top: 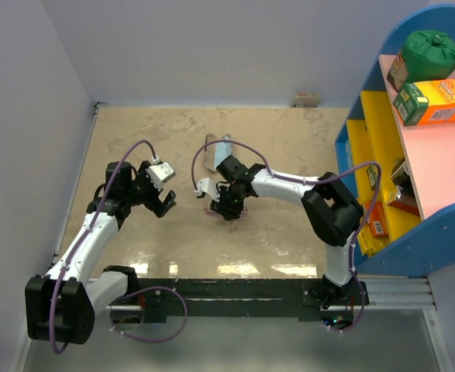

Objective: Organize the sunglasses

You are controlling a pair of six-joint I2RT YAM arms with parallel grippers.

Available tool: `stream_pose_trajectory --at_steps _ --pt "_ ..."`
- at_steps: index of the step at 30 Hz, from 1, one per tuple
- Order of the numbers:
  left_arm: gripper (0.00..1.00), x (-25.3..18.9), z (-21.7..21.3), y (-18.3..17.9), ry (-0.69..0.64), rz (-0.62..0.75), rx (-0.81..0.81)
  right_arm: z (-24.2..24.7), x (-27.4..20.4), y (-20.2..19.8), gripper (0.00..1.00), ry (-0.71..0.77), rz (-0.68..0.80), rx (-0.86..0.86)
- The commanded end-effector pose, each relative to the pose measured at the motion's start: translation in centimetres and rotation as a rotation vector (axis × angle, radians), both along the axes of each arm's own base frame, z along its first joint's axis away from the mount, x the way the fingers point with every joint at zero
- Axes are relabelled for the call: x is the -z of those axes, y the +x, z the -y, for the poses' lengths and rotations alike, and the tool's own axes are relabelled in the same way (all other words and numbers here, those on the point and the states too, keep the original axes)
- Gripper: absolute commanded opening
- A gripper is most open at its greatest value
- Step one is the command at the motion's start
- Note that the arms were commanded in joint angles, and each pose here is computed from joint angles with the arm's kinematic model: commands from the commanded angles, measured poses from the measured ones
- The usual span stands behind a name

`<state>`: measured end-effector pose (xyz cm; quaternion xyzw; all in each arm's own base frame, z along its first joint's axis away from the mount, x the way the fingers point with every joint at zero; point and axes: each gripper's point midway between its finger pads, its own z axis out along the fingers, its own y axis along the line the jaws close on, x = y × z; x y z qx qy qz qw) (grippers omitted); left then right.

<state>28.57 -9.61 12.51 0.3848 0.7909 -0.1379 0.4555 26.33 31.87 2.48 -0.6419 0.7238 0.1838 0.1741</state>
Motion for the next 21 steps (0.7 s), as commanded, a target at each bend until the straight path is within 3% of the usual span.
stream_pose_trajectory --at_steps 1,6,10,15,18,21 --pt "1.00 -0.4 0.3 0.3 -0.016 0.028 0.021 -1.1 -2.3 0.1 0.37 0.068 0.035 -0.037" --pt "1.00 -0.3 0.4 0.3 -0.018 0.017 0.030 -1.3 -2.9 -0.2 0.30 0.089 0.029 -0.045" --pt "1.00 -0.4 0.3 0.3 -0.015 0.024 0.024 -1.9 -3.2 -0.5 0.37 0.111 0.007 -0.060" --pt "1.00 0.2 0.5 0.2 -0.019 -0.004 0.039 -1.5 -3.3 -0.3 0.38 0.111 0.037 -0.053" --pt "1.00 0.2 0.5 0.1 -0.023 -0.004 0.040 -1.7 -4.0 -0.2 0.35 0.129 0.049 -0.048" --pt "1.00 0.0 0.7 0.2 -0.027 -0.001 0.047 -1.7 -4.0 -0.3 0.24 0.130 0.042 -0.050"
